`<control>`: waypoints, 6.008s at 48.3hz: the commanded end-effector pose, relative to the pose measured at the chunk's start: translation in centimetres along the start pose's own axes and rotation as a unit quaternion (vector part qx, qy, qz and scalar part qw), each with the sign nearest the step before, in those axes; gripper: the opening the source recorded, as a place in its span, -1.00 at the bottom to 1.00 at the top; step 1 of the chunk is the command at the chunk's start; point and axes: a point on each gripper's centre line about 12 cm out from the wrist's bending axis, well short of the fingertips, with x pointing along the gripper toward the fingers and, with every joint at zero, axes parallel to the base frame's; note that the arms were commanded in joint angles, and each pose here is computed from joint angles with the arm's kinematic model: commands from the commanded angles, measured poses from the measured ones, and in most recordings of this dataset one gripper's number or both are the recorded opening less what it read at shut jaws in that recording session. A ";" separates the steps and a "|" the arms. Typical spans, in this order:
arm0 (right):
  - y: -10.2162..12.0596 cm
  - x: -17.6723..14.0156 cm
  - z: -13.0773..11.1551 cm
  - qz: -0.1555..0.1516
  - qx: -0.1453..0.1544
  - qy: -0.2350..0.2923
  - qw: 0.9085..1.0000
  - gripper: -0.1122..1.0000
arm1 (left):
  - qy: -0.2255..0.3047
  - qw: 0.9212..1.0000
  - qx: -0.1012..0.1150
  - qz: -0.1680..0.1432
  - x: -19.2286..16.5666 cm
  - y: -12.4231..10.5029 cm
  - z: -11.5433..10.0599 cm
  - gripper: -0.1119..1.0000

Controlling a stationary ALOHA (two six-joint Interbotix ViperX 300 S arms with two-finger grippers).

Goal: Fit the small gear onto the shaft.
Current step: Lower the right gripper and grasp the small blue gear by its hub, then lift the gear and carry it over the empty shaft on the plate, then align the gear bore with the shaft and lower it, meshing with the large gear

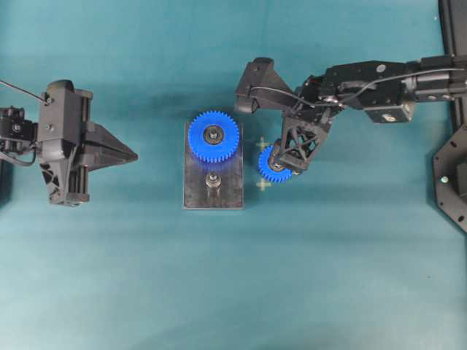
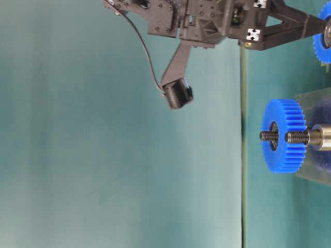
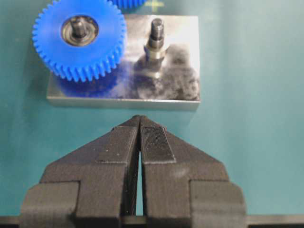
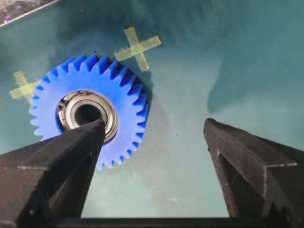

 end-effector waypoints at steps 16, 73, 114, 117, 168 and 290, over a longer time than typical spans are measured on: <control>0.4 -0.1 1.1 0.003 0.003 -0.011 1.000 0.85 | -0.018 1.000 0.002 -0.002 -0.1 -0.1 1.2 -0.80; 0.8 1.9 -0.7 0.000 0.015 0.054 0.998 0.83 | -0.017 1.000 -0.007 -0.003 -0.1 -0.2 1.1 -0.80; 1.8 -0.2 0.8 0.006 0.002 0.040 0.999 -0.16 | -0.015 1.000 -0.005 -0.003 0.1 -0.2 1.0 -0.80; 2.1 -0.4 0.9 0.008 0.000 0.036 0.999 -0.16 | -0.015 1.000 -0.006 -0.003 0.1 -0.2 1.0 -0.80; 9.9 -6.2 10.1 0.049 -0.064 -0.032 0.996 -0.16 | -0.016 1.000 -0.007 -0.003 0.1 -0.2 1.0 -0.80; 9.3 -4.0 10.7 0.008 -0.052 0.016 0.998 -0.80 | -0.015 1.000 -0.007 -0.003 0.0 -0.2 0.9 -0.80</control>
